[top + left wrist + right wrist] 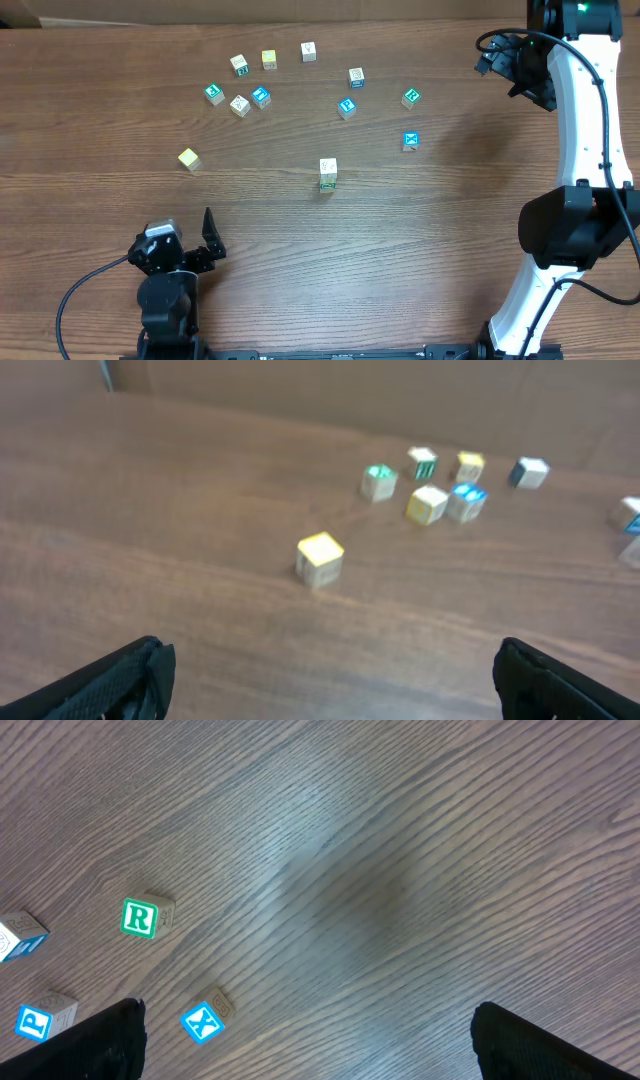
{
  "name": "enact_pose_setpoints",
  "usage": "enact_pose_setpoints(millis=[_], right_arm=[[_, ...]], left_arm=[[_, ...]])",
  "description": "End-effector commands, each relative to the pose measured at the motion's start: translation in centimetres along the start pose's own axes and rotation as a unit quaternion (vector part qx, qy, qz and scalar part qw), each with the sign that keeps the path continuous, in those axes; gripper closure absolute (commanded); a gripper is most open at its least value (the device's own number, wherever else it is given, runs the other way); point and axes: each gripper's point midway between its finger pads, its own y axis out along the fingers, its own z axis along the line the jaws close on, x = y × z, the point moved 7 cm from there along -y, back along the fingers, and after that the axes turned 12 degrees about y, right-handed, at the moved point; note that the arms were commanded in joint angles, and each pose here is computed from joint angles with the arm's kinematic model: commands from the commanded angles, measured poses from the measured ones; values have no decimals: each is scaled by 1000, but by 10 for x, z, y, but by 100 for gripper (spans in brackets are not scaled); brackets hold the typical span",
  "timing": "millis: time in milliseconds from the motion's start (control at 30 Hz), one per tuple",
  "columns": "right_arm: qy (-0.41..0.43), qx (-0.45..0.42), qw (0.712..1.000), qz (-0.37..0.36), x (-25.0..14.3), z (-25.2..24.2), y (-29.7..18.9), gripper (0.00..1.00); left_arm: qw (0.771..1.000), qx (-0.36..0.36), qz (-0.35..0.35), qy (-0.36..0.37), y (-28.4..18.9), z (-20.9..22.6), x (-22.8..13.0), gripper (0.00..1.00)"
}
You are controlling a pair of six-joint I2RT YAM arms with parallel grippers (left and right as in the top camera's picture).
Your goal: Form a tower
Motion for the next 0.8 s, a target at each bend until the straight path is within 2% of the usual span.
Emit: enact_pose_setpoints(millis=[0,167,767], right_arm=[[-1,6,1000,-12,3,0,-8,0],[-1,6,1000,-12,3,0,-8,0],[-1,6,1000,-12,3,0,-8,0]], left_arm=[[999,-6,-26,30,-4,-1,7,1],[996,-1,-82,40,-12,1,23,0],[995,4,-87,45,-13,2,25,1]])
